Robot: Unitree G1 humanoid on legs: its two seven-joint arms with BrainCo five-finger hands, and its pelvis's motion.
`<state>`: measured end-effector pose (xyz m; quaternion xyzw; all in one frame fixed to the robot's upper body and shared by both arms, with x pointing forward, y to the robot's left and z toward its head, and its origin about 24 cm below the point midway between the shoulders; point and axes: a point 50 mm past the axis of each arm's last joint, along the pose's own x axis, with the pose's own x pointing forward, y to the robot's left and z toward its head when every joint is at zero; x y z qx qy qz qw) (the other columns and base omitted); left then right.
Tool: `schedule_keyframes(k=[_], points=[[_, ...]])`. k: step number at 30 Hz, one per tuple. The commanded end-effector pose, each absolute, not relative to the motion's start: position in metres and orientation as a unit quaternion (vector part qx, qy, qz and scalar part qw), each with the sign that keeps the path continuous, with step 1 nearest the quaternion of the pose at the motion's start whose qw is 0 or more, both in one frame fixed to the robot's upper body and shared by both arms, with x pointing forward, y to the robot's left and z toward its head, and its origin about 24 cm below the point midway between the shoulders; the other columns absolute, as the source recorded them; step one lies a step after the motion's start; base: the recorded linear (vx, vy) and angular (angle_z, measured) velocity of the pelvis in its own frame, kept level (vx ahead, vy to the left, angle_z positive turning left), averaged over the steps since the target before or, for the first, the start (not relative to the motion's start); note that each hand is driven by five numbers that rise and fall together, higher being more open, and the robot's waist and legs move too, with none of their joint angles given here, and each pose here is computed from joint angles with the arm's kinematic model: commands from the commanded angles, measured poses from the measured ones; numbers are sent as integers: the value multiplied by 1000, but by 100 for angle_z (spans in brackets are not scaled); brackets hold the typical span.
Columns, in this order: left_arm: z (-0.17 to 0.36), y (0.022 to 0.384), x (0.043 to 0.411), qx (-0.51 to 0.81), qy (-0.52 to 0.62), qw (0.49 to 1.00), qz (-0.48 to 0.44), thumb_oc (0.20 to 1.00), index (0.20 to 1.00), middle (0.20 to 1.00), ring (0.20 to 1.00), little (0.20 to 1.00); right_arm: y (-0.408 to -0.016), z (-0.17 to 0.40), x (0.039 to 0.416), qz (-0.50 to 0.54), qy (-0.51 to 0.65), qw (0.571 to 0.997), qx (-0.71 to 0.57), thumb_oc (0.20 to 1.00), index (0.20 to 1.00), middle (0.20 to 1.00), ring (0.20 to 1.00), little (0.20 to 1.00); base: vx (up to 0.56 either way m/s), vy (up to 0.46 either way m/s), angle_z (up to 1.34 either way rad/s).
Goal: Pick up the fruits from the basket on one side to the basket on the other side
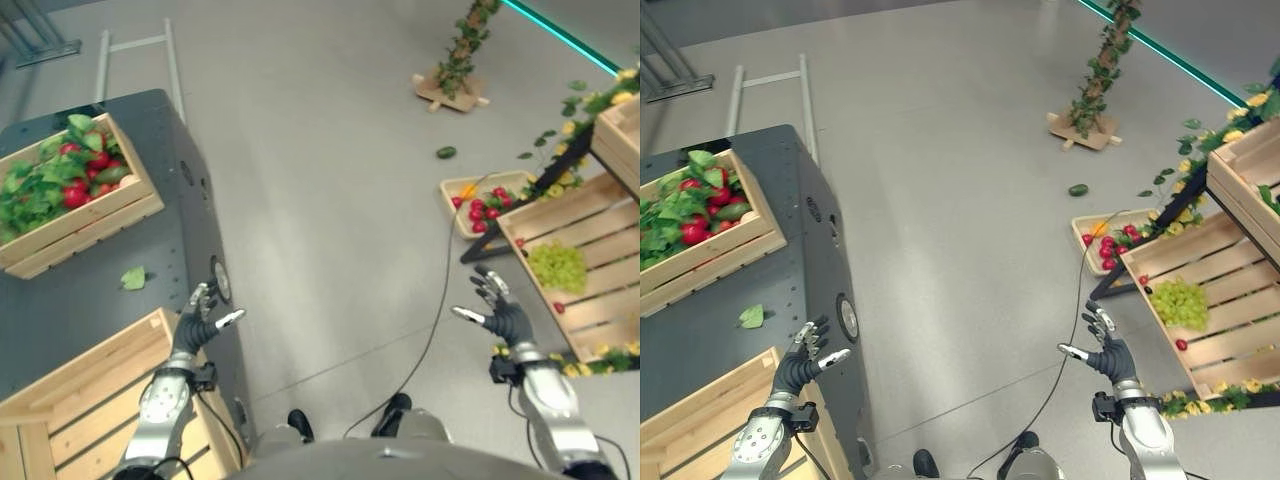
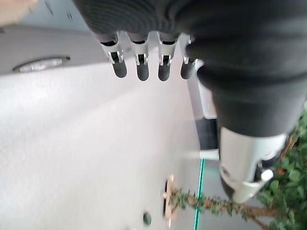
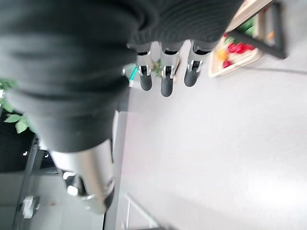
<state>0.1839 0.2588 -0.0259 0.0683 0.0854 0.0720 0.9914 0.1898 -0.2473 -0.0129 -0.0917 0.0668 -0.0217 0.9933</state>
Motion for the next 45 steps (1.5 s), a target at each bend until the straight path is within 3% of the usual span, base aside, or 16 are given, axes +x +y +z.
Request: schedule_keyframes(k=[1, 9, 22, 35, 45], points=[[-2, 270, 191, 84, 17, 991, 102, 1000, 1000, 1000, 1000, 1000, -238, 0, 201, -13, 21, 996, -86, 1000, 1000, 1000, 1000, 1000, 152, 359, 59], [-5, 260, 200, 103, 17, 991, 89, 1000, 1000, 1000, 1000, 1000, -232, -5, 196, 2, 33, 996, -88, 1000, 1000, 1000, 1000, 1000, 93, 219, 116], [-15, 246, 199, 76, 37, 995, 52, 1000, 1000, 1000, 1000, 1000, -260, -8, 190, -38, 49, 993, -102, 1000, 1000, 1000, 1000, 1000, 173, -183, 160], [-11, 235, 209, 59, 29, 997, 28, 1000, 1000, 1000, 1000, 1000, -277, 3, 192, -75, 26, 992, -100, 1000, 1000, 1000, 1000, 1000, -37, -181, 88], [-9, 228, 219, 48, 19, 998, 25, 1000, 1000, 1000, 1000, 1000, -269, -2, 199, -58, 36, 992, -102, 1000, 1000, 1000, 1000, 1000, -37, 0, 75]])
